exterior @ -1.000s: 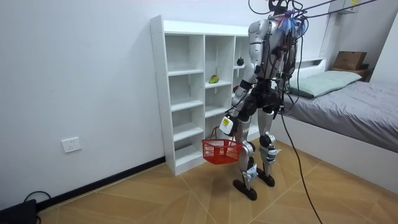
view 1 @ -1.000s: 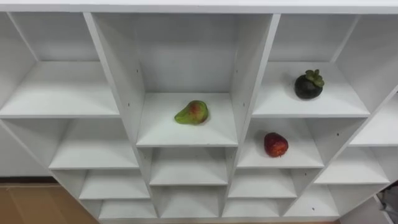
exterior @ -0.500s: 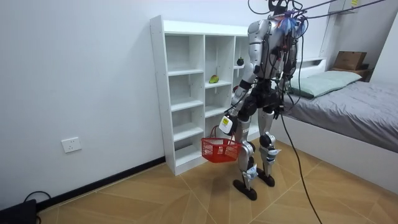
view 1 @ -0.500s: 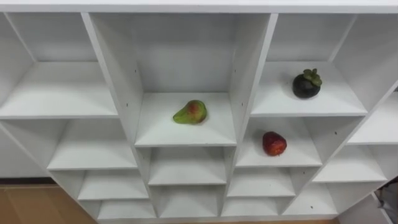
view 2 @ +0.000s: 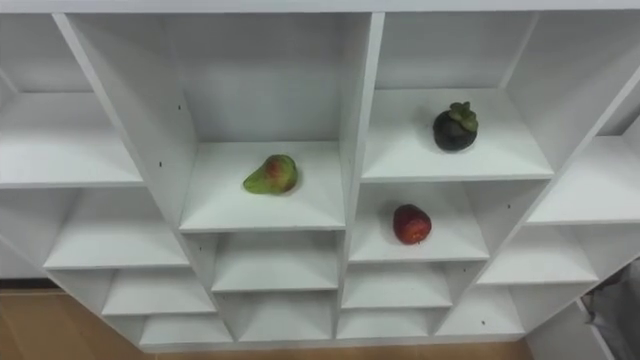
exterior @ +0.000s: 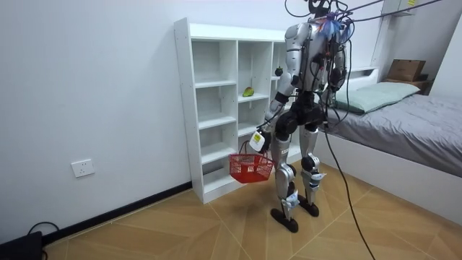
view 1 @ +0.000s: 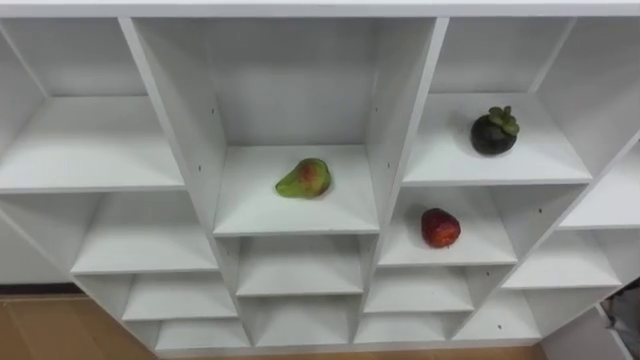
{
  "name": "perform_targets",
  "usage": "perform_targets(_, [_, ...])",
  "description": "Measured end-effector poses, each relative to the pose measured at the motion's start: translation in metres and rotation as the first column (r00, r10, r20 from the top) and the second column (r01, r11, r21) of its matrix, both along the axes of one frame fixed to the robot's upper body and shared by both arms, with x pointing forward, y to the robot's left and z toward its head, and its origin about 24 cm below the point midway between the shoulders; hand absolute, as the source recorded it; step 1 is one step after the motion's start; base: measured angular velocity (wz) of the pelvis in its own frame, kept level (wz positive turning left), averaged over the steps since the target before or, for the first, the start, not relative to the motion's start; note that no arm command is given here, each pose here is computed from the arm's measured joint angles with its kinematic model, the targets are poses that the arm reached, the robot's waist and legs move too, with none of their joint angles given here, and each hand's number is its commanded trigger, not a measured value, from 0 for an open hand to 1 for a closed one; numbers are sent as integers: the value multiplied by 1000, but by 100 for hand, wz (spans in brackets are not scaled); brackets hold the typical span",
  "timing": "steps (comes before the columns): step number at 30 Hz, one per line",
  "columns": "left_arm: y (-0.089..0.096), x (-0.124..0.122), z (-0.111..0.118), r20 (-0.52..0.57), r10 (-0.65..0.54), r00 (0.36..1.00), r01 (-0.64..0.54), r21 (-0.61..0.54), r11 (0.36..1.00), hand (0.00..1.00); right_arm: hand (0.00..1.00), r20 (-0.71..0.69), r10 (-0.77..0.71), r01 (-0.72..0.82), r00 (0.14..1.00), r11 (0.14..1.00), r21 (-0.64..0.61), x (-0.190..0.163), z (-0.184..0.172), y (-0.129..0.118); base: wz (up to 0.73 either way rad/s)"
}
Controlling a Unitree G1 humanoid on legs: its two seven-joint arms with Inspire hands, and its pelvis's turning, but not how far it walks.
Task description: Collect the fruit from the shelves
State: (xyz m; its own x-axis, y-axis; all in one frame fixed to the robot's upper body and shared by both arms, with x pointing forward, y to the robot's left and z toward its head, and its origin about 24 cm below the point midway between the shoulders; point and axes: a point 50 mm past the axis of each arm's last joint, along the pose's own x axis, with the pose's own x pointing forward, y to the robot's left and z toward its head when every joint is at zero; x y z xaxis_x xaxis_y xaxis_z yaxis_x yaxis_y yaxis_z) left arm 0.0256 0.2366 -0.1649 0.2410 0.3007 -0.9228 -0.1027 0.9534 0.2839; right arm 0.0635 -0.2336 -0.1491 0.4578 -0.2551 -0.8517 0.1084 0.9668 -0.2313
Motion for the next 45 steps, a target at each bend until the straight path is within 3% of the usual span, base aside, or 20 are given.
perform_targets(10, [-3, 16, 3, 103, -7, 995, 8, -11, 1000, 100, 0, 412, 119, -80, 903, 991, -112, 71, 58, 16, -4])
perform_targets(20, [-6, 15, 3, 133, -10, 991, 11, -7, 1000, 100, 0, 599, 111, -43, 793, 991, -127, 90, 94, 29, -1])
perform_targets(25, [-6, 10, 2, 130, 29, 991, -26, -22, 999, 100, 0, 717, 132, -49, 685, 990, -136, 106, 126, 36, -7])
perform_targets(34, [-9, 8, 1, 125, 26, 992, -20, -53, 998, 100, 0, 746, 225, -49, 627, 967, -250, 111, 144, 41, -2])
perform_targets(45, [-11, 4, -2, 89, 14, 996, -7, -78, 997, 100, 0, 757, 201, 9, 622, 965, -263, 111, 147, 38, -3])
